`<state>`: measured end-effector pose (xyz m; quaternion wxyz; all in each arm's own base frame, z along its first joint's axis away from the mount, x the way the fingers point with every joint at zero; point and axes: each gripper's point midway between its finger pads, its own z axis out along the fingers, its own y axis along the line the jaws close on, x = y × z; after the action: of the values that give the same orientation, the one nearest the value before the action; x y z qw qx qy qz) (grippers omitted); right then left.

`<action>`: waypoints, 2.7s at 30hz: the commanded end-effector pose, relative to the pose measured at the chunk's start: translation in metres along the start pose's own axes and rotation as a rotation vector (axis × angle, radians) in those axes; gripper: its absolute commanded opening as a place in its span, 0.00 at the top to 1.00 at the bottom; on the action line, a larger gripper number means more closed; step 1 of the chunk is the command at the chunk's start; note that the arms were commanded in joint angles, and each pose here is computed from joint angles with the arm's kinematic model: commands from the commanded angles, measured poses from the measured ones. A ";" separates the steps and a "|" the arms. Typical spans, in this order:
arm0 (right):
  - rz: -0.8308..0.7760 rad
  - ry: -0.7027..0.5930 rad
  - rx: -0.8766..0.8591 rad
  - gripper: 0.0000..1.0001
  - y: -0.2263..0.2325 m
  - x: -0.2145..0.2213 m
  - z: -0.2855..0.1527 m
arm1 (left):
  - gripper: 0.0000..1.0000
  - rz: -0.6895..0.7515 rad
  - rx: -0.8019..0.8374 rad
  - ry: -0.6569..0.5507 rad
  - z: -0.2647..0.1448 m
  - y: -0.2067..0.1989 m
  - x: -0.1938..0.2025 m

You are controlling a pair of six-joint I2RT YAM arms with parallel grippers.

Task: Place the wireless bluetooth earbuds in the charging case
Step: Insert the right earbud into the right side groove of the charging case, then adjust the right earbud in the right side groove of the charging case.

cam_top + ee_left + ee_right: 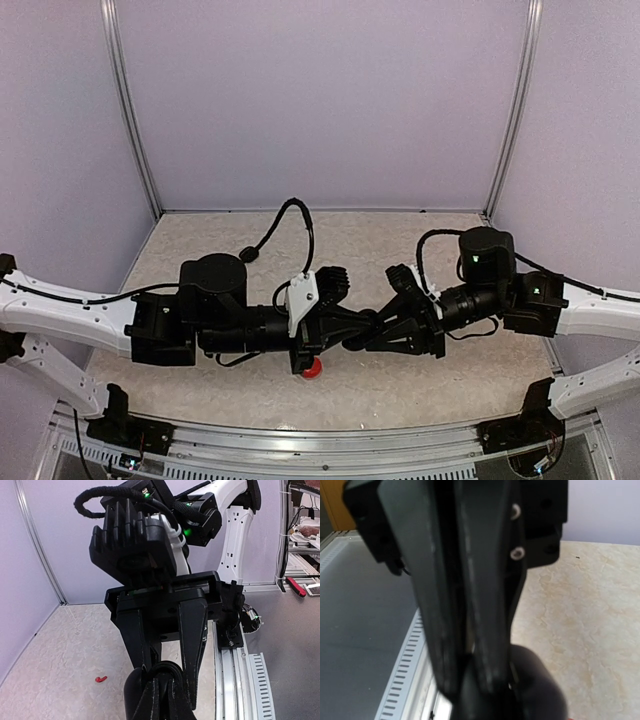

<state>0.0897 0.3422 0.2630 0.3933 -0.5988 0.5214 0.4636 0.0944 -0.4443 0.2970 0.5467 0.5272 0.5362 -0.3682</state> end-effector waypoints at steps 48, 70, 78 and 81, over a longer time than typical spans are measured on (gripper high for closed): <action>-0.040 0.000 -0.003 1.00 0.009 -0.010 -0.002 | 0.82 -0.009 -0.024 -0.004 -0.012 0.004 -0.013; -0.030 0.008 0.039 1.00 0.002 -0.009 -0.001 | 0.88 -0.019 -0.021 0.067 0.000 -0.002 0.004; -0.037 0.003 0.034 1.00 0.003 -0.011 -0.002 | 0.89 -0.041 -0.054 0.101 0.010 0.009 0.012; -0.041 0.001 0.035 1.00 0.003 -0.012 -0.003 | 0.90 -0.046 -0.042 0.104 0.012 0.008 0.014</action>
<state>0.0930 0.3405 0.2527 0.3908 -0.6024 0.5456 0.4321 0.0993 -0.4475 0.2821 0.5225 0.5298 0.5731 -0.3432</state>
